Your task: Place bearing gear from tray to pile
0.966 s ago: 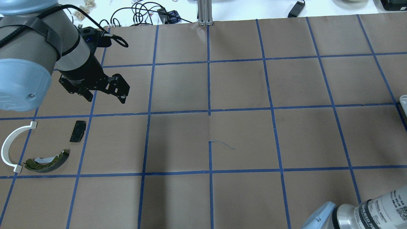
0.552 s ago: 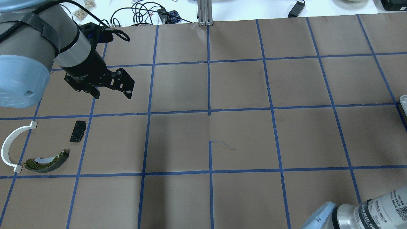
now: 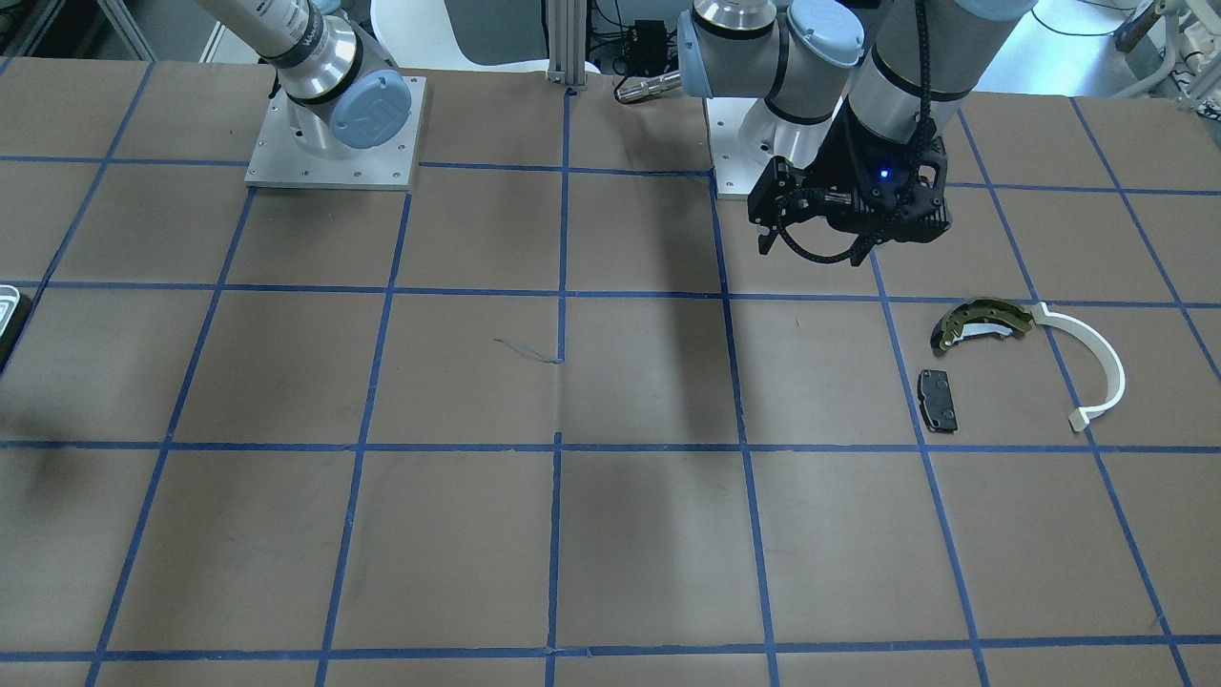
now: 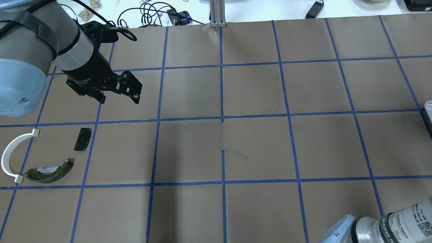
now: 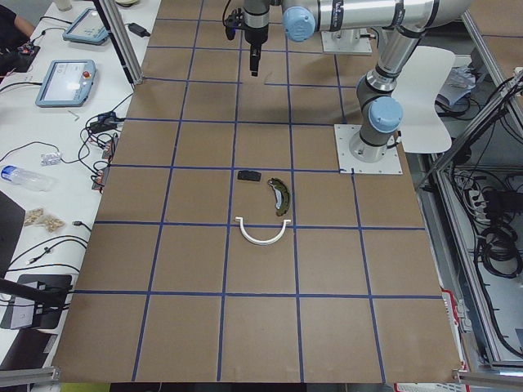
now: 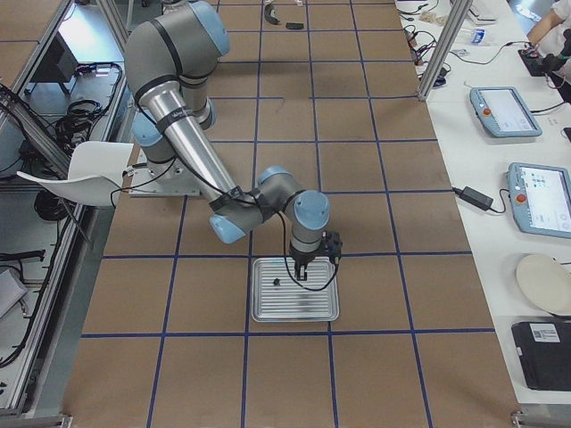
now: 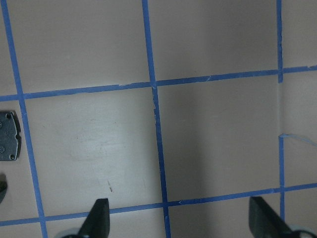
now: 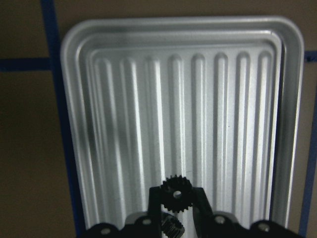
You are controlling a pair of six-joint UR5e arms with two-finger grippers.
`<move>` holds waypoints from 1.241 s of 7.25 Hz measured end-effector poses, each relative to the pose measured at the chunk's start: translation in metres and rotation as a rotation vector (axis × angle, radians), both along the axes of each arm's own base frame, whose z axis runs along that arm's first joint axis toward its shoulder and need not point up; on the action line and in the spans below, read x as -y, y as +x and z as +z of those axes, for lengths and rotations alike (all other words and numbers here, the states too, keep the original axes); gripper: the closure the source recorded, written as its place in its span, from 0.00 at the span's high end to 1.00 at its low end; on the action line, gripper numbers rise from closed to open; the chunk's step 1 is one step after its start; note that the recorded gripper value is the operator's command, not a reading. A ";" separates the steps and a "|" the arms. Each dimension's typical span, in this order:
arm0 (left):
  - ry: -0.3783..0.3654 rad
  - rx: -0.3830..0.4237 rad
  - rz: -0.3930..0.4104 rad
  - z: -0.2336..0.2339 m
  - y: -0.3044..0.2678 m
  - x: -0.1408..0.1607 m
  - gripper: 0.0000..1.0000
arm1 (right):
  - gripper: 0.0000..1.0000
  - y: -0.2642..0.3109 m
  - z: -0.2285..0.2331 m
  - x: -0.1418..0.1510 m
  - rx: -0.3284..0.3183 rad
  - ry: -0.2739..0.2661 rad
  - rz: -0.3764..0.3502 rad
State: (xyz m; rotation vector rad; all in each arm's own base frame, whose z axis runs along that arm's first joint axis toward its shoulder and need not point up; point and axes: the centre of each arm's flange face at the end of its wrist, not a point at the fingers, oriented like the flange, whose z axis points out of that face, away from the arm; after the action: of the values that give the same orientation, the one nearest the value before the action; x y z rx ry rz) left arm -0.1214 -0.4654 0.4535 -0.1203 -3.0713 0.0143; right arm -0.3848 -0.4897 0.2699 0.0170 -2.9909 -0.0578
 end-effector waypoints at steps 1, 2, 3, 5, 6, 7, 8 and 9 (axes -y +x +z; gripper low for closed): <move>0.000 0.000 0.002 0.000 0.000 0.000 1.00 | 0.04 0.040 0.031 0.011 0.000 -0.006 0.017; 0.001 0.001 0.002 0.000 0.000 0.000 1.00 | 0.03 0.082 0.046 0.020 0.020 0.003 0.018; 0.001 0.002 0.003 0.001 0.000 0.000 1.00 | 0.03 0.129 0.056 0.031 0.027 0.007 0.039; 0.004 0.003 0.003 -0.001 0.000 -0.001 1.00 | 0.03 0.240 0.089 0.046 0.010 -0.027 0.056; 0.006 0.004 0.004 -0.002 0.001 -0.001 1.00 | 0.03 0.300 0.097 0.047 0.017 -0.034 0.039; 0.007 0.004 0.004 -0.003 0.001 -0.001 1.00 | 0.03 0.367 0.095 0.044 0.029 -0.031 0.008; 0.006 0.005 0.005 -0.003 0.001 -0.001 1.00 | 0.04 0.439 0.088 0.037 0.034 -0.031 -0.016; 0.005 0.004 0.005 -0.003 0.001 -0.001 1.00 | 0.04 0.511 0.081 0.023 0.034 -0.037 -0.066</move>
State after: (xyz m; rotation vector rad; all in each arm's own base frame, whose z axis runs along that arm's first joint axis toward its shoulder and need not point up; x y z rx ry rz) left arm -0.1201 -0.4645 0.4503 -0.1132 -3.0755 0.0067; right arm 0.1258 -0.5126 0.3514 -0.0851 -3.0253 -0.0099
